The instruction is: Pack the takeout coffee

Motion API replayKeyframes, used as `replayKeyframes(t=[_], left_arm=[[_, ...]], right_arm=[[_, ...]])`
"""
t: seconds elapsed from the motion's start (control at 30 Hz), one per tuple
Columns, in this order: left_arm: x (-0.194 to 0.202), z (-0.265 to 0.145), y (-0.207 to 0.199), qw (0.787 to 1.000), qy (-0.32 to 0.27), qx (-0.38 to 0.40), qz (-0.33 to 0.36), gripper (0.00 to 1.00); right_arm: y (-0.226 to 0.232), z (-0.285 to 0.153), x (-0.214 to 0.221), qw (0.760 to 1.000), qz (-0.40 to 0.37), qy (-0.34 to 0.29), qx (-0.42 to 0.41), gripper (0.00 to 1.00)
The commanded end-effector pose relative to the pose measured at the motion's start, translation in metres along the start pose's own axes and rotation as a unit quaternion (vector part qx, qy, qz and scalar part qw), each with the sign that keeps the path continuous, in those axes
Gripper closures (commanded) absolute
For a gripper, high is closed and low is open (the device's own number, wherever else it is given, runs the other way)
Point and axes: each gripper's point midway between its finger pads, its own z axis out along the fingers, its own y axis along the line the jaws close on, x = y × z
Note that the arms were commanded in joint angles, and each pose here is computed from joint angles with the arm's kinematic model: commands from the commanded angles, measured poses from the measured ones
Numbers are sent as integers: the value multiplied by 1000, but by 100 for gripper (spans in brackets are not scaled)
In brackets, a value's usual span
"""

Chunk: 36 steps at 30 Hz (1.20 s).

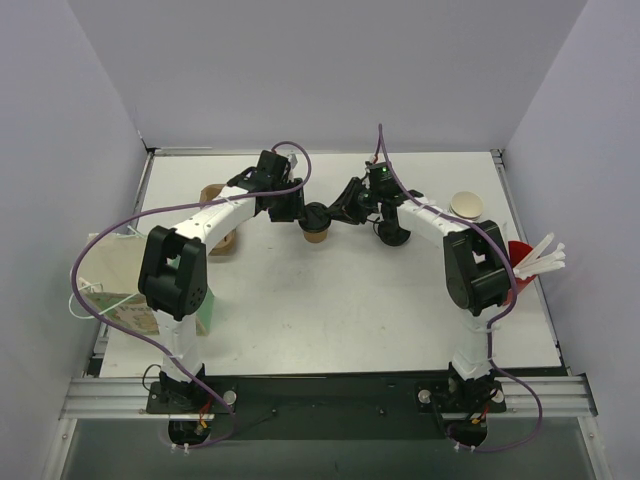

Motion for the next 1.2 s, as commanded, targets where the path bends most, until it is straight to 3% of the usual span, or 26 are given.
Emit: replayKeyframes(t=[0.0, 0.53, 0.77, 1.17], left_arm=[[-1, 6, 7, 1000, 3, -18, 7, 46], [-15, -12, -10, 1000, -17, 23, -2, 46], [-49, -37, -25, 994, -67, 81, -22, 45], [-74, -21, -23, 989, -87, 121, -23, 42]], right_arm=[[-43, 13, 19, 997, 18, 23, 74, 79], [-48, 12, 33, 991, -24, 47, 120, 80], [-30, 12, 23, 992, -45, 50, 106, 80], [-12, 16, 17, 991, -78, 73, 82, 79]])
